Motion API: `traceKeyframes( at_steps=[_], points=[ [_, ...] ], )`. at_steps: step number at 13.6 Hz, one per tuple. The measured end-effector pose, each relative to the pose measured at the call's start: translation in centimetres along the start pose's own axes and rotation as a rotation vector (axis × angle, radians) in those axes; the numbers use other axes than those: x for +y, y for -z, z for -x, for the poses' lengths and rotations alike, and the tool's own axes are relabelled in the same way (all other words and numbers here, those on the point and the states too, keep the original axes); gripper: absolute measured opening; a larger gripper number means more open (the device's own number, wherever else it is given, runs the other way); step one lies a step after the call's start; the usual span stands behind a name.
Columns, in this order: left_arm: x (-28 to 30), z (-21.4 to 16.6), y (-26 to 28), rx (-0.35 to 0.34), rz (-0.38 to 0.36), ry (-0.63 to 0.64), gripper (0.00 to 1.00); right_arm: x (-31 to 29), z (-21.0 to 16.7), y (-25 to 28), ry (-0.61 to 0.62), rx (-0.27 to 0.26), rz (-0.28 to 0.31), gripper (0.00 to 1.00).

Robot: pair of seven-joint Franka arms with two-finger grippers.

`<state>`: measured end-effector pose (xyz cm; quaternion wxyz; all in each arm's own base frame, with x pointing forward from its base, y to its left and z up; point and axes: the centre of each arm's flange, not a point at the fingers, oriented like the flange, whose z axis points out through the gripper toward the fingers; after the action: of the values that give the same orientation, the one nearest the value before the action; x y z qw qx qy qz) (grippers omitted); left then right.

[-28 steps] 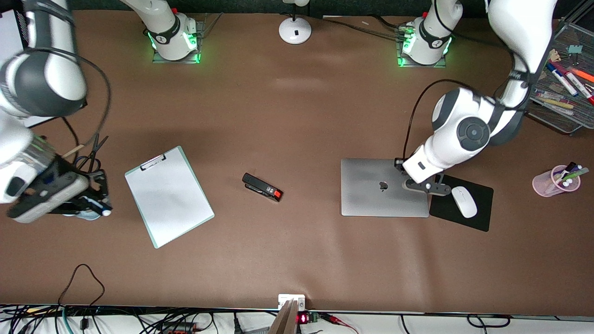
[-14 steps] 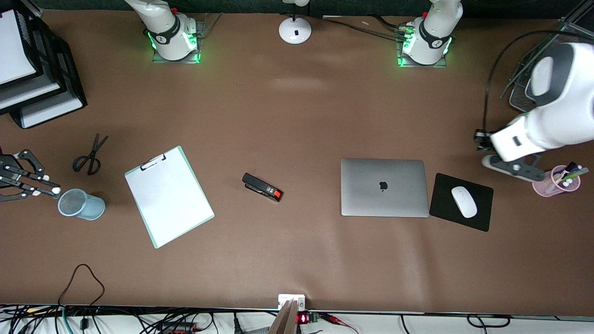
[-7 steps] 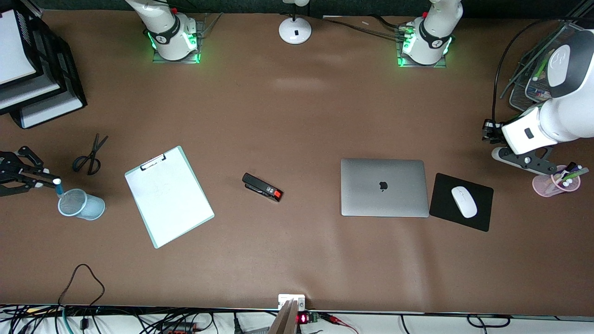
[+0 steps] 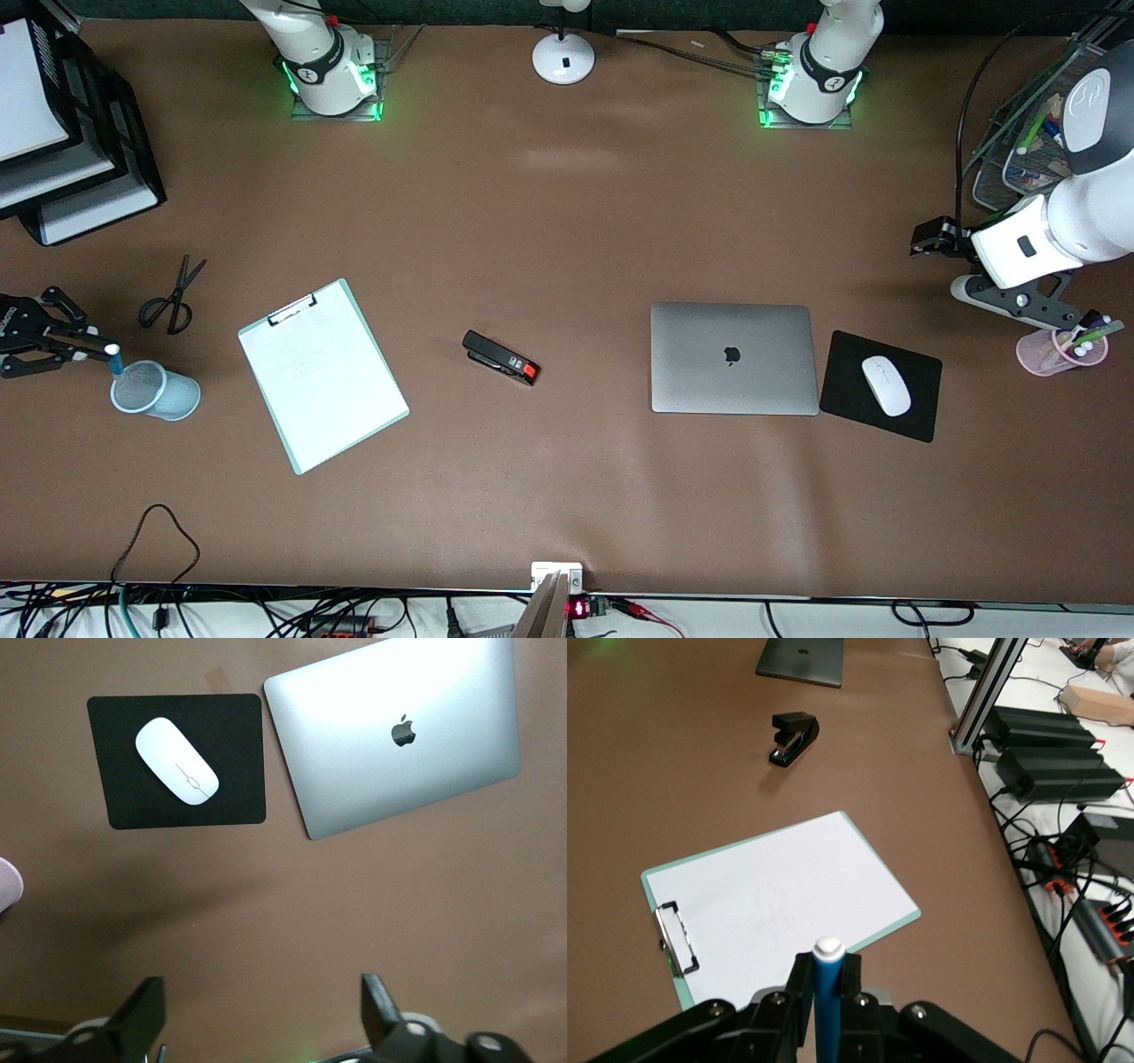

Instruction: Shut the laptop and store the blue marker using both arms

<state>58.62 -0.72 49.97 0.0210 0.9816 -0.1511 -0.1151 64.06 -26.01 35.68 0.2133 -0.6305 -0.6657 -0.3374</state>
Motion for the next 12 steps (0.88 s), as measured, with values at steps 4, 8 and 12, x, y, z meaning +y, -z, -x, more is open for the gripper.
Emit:
traceKeyframes(
  at_steps=[4, 8, 12],
  points=[
    [0.0, 0.6, 2.8, 0.011, -0.003, 0.004, 1.0, -1.1, 3.4, -1.3, -0.012, 0.015, -0.013, 0.17],
    [0.4, 0.8, 3.9, 0.018, -0.005, 0.0, 1.0, -0.9, 4.2, -2.0, 0.012, 0.03, -0.006, 0.17],
    [1.7, 1.6, 5.3, 0.032, -0.033, 0.003, 1.0, 0.0, 4.4, -2.0, 0.056, 0.028, 0.005, 0.17]
  ],
)
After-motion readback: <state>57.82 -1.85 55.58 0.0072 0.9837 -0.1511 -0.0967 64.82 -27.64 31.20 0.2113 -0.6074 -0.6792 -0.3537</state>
